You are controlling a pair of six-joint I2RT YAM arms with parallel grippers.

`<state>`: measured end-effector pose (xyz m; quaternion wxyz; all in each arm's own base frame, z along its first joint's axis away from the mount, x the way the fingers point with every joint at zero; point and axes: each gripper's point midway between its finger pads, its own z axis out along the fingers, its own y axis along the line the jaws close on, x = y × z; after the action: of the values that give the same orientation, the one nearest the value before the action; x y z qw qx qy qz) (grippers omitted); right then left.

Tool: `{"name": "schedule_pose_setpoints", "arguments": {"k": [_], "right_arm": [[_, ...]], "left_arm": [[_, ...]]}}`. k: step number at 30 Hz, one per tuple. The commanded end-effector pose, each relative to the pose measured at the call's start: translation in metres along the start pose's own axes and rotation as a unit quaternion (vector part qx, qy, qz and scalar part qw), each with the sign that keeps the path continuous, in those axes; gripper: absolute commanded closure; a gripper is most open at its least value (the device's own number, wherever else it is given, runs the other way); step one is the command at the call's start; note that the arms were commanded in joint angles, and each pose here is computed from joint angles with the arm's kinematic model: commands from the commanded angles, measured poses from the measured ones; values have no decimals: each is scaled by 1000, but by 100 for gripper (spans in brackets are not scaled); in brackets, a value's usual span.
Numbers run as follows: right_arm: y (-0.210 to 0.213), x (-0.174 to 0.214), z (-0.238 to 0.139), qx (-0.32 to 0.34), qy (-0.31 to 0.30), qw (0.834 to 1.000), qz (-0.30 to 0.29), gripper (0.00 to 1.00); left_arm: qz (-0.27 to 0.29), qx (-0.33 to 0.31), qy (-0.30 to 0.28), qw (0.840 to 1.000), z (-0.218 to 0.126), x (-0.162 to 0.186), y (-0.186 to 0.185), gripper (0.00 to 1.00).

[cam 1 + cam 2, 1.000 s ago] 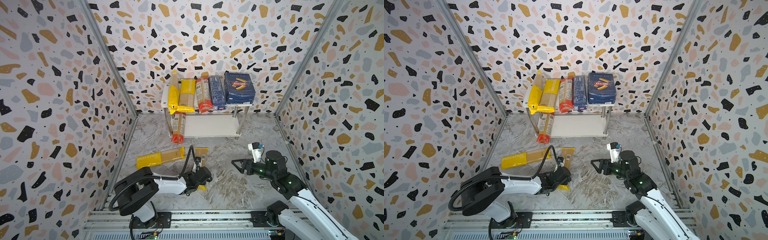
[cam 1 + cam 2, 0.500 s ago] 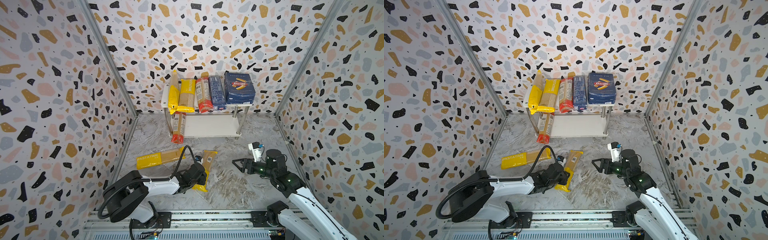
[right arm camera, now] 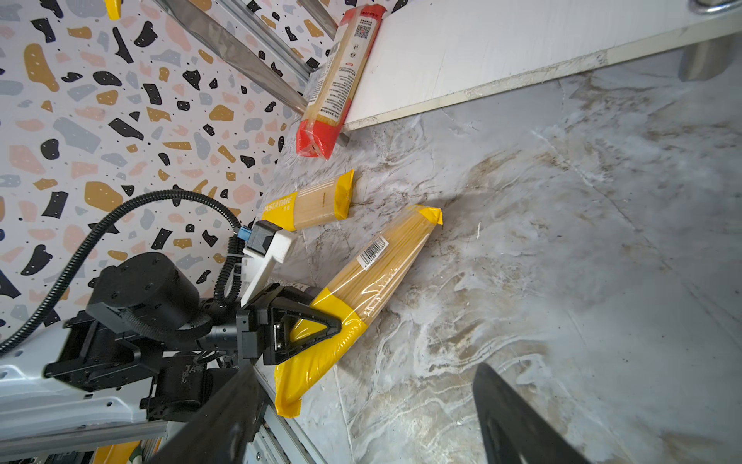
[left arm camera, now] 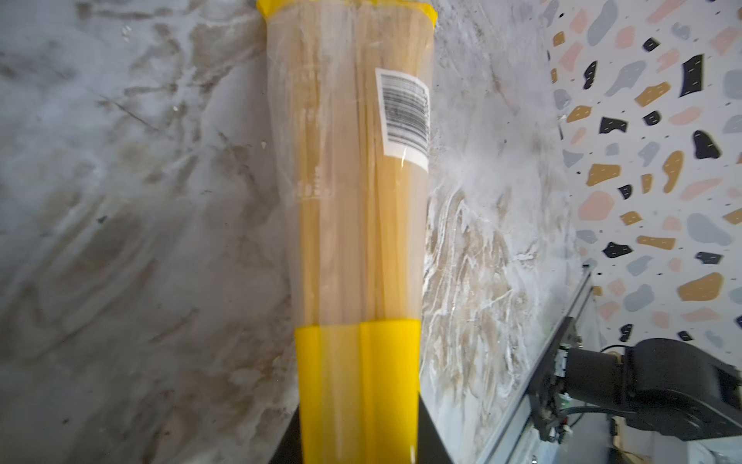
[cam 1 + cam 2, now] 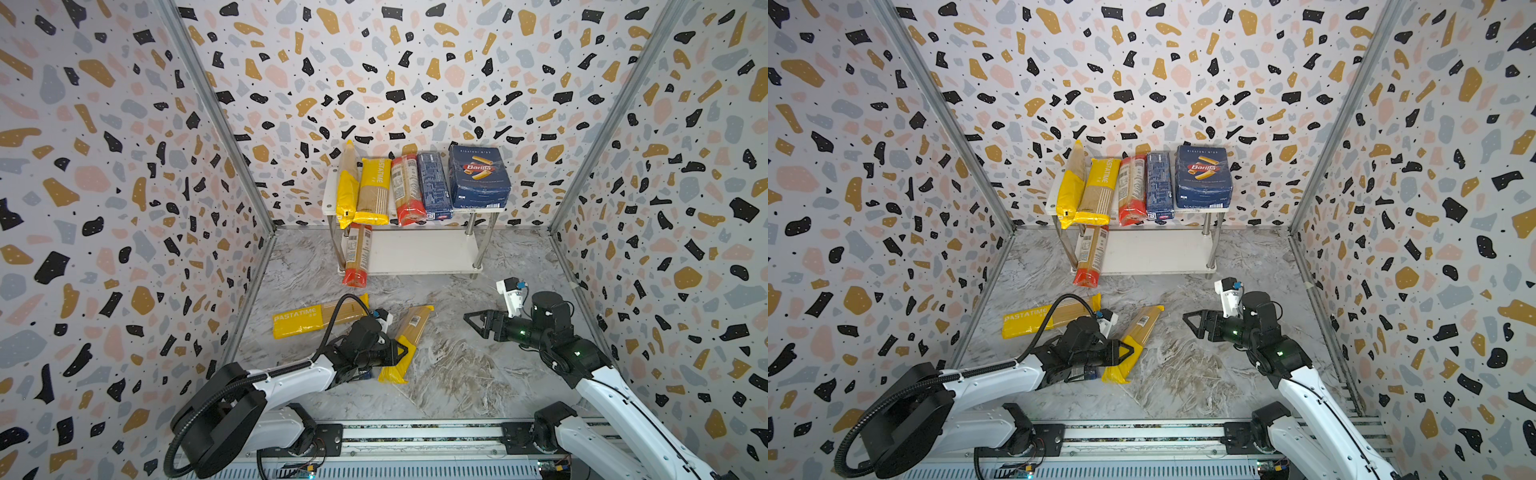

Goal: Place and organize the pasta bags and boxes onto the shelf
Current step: 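Lower the left gripper onto the clear yellow-banded spaghetti bag and grasp it, then lift the yellow-banded bag upright and carry it to the lower shelf beside the red bag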

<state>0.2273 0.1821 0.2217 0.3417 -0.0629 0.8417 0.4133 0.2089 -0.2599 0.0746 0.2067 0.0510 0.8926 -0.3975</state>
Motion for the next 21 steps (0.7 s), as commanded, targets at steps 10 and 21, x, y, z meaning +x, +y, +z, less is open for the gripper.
{"name": "schedule_pose_setpoints", "arguments": {"k": [10, 21], "right_arm": [[10, -23, -2, -5, -6, 1000, -14, 16], [8, -43, -16, 11, -20, 1000, -20, 16]], "left_arm": [[67, 155, -114, 979, -43, -68, -88, 100], [68, 175, -177, 966, -58, -144, -102, 100]]}}
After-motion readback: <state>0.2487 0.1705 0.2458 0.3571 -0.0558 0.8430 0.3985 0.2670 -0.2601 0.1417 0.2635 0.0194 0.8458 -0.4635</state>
